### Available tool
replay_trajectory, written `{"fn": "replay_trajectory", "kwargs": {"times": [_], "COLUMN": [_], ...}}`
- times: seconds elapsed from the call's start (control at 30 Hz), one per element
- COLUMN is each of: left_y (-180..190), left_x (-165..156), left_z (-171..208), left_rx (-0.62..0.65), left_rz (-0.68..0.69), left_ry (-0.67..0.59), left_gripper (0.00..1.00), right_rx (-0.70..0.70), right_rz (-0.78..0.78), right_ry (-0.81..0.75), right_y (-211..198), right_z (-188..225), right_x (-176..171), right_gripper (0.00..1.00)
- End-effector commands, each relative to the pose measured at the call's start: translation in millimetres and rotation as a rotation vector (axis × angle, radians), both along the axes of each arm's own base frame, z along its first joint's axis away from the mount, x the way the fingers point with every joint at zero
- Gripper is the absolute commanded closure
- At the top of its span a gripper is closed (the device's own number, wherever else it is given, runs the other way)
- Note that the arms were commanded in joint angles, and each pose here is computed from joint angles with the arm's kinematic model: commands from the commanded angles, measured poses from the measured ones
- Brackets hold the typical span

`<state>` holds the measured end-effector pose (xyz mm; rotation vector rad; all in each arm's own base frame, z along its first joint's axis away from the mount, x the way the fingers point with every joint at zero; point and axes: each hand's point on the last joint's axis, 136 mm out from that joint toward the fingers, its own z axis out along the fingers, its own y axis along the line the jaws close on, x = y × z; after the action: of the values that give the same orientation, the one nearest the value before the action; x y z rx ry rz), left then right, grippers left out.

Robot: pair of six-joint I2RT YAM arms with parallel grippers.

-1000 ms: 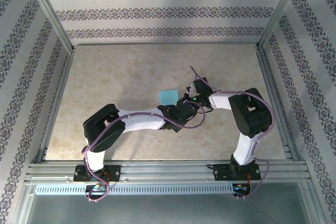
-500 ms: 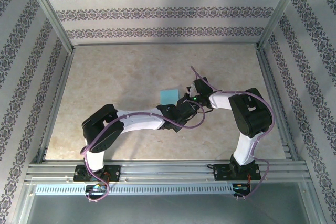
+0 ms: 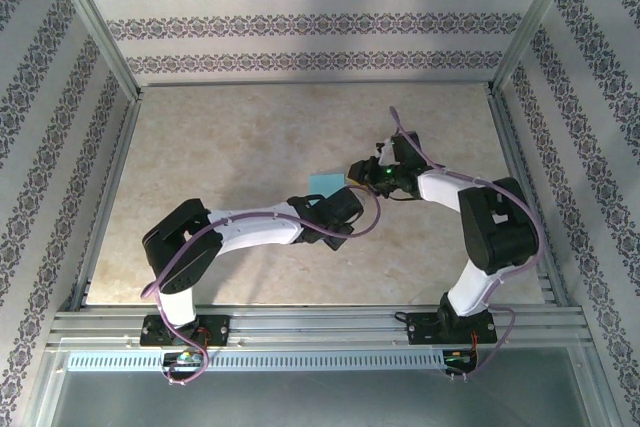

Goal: Fold a paper plane with a square sheet of paper (fold left side to right side)
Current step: Fold the triangle a second time at the center of the table.

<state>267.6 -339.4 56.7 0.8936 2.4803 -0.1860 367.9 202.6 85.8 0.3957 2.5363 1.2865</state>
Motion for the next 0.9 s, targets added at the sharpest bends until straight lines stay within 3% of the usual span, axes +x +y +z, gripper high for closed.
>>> {"fn": "replay_trajectory", "kwargs": {"times": [0.0,0.33,0.6,0.87], "left_y": [-5.8,-1.5,4.9,6.5], "left_x": [3.8,13.1,13.7,13.2], "left_z": [14.1,23.2,20.4,19.4], "left_rx": [-0.128,-0.28,-0.305,-0.309], "left_rz": [0.046,0.107,0.132,0.137], "left_ry": [0.037,0.117,0.149,0.158], "left_gripper": [0.99,0.99,0.99,0.98], "right_rx": [-0.025,-0.022,-0.096,-0.14], "right_rz": [-0.024,0.019,0.158,0.207], "right_ry": [-0.052,-0.008,0.026,0.066], "right_y": [-19.1,-25.2,15.9,35.3], "right_z": [6.0,-10.9,-36.9,-59.7], "right_x": [-7.1,-69.8,-111.2,-118.3], "right_gripper": [0.67,1.0,1.0,1.0]}}
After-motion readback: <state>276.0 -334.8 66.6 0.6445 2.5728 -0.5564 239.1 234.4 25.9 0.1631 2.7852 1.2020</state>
